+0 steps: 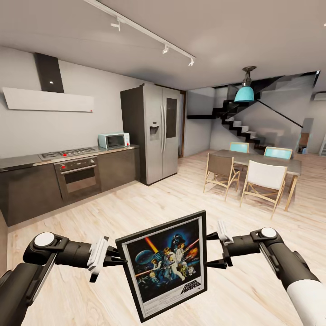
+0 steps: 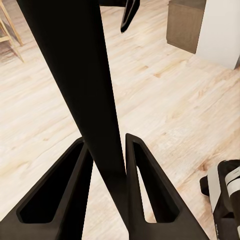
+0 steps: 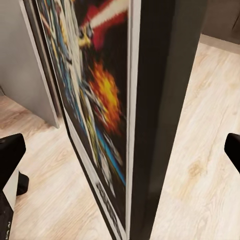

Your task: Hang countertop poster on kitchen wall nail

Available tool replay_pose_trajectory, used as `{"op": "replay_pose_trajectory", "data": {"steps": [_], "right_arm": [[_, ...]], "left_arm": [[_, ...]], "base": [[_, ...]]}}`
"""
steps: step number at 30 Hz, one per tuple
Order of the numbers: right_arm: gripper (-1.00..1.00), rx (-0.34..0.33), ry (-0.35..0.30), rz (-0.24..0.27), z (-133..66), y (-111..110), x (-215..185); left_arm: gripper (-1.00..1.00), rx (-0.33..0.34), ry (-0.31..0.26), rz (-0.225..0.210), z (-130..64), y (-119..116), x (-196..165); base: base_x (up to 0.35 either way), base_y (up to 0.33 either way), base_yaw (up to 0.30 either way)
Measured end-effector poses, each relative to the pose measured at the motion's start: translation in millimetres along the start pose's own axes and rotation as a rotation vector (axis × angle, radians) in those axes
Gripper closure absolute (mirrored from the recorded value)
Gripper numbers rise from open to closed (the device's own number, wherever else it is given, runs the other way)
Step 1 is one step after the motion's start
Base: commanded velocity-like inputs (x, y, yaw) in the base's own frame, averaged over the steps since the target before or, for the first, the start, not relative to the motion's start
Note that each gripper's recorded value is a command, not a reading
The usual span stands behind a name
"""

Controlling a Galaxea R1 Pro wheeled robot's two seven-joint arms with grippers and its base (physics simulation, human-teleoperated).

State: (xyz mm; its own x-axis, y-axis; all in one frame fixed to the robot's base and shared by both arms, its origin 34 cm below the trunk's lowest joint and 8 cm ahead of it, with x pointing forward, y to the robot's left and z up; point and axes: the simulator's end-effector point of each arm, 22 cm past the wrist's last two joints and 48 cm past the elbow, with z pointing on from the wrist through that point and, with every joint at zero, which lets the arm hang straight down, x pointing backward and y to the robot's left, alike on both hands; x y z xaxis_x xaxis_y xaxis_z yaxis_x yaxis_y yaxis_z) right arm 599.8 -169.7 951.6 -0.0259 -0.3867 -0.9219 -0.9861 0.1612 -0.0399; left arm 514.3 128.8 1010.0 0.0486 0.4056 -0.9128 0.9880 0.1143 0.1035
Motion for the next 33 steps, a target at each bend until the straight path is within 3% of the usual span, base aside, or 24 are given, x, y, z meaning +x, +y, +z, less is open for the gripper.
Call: {"op": "replay_pose_trajectory", "data": {"steps": [14,15,28,29,33], "right_arm": [[-1.00,0.000,-0.004,-0.006,0.7,-1.8,-2.7],[1.00,0.000,-0.004,-0.006,0.7,-1.8,-2.7],[1.00,0.003,-0.004,-0.013,0.6,-2.6,-2.7],[1.00,0.003,-0.003,-0.013,0.6,-2.7,-2.7],[1.00,-0.002,-0.004,-0.011,0.7,-1.5,-2.8]], "left_arm": [[1.00,-0.001,0.000,0.000,-0.3,0.2,0.1],[1.00,-0.001,0.000,0.000,-0.3,0.2,0.0],[1.00,0.010,-0.003,0.008,-1.6,-2.5,-0.5],[-1.00,0.013,-0.003,0.008,-2.0,-3.2,-0.3],[-1.00,-0.012,0.025,-0.002,-9.0,2.9,7.2]], "base": [[0.000,0.000,0.000],[0.000,0.000,0.000],[0.000,0.000,0.000],[0.000,0.000,0.000],[0.000,0.000,0.000]]}}
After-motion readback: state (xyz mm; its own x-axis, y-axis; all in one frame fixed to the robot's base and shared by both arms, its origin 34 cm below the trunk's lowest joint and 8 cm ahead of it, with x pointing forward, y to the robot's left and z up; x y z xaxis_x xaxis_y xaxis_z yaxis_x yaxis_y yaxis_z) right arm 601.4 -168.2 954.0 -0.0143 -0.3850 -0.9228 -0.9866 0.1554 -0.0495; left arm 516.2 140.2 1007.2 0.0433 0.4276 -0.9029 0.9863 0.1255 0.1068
